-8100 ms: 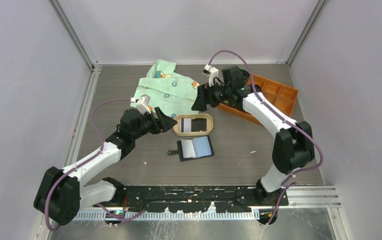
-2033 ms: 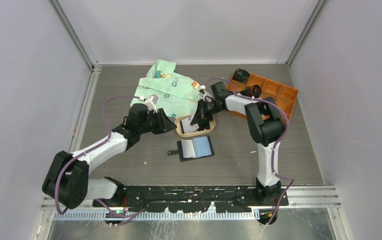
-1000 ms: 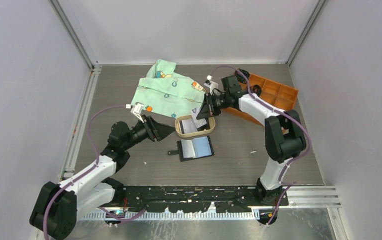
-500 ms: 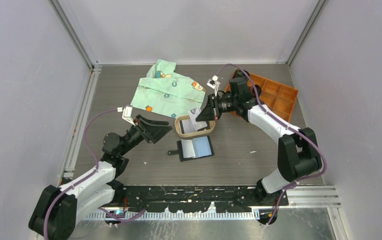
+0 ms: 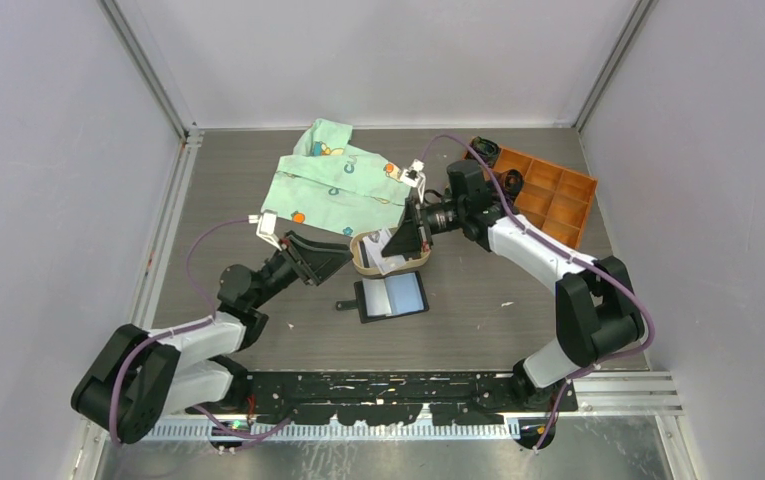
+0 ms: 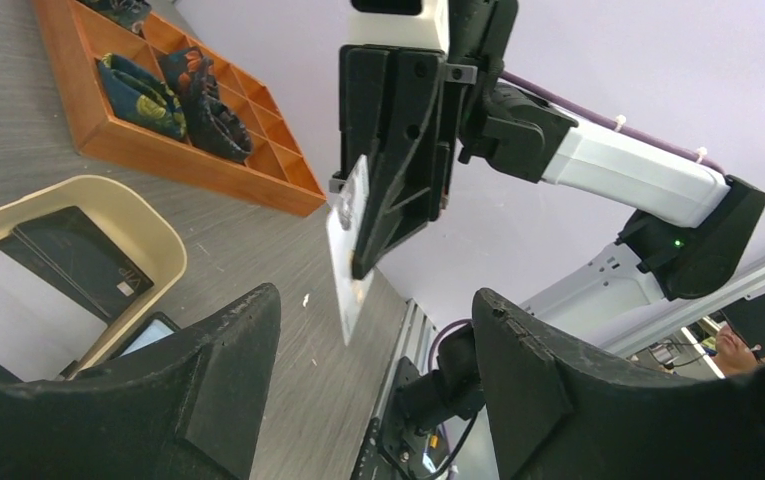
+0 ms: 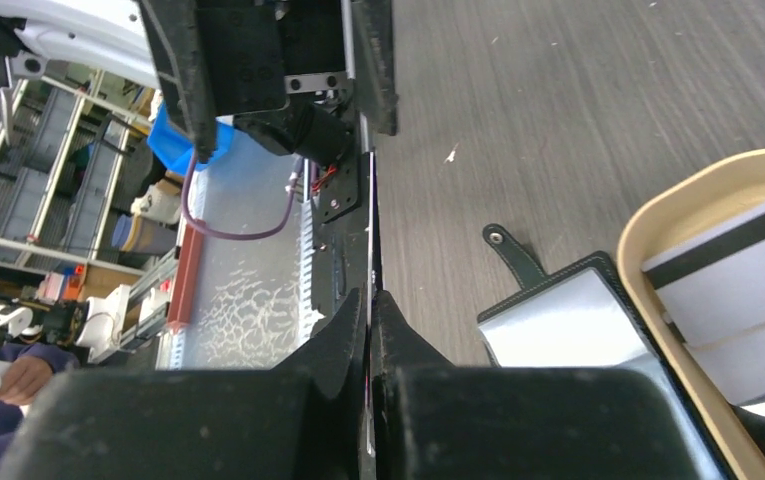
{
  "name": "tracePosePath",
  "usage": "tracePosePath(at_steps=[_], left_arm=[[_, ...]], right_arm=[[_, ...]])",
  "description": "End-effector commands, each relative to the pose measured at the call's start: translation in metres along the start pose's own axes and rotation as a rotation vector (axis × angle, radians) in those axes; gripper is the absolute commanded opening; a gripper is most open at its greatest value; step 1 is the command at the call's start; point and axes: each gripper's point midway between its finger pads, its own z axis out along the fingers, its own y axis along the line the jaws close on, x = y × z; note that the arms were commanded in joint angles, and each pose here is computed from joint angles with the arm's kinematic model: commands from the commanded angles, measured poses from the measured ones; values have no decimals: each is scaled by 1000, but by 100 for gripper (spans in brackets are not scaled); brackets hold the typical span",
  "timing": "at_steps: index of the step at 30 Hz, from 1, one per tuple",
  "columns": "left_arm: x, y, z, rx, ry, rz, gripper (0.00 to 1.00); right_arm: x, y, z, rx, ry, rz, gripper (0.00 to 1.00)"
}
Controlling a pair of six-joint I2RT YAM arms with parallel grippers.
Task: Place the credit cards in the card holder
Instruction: Insert the credit card into the card holder.
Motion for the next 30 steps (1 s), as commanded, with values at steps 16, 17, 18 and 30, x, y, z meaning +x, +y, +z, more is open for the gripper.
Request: tracePosePath(at_steps=[16, 17, 18, 30], left_arm=[[3, -16, 38, 100, 15, 54, 43], [6, -17, 39, 113, 24, 54, 41], [8, -19, 40, 127, 30, 51, 39], [26, -18, 33, 139, 89, 40, 33]], right_arm=[[8, 35, 20, -127, 85, -92, 1], [7, 35, 20, -126, 84, -93, 2], [7, 35, 20, -126, 84, -94, 2], [6, 35, 19, -121, 82, -106, 2]])
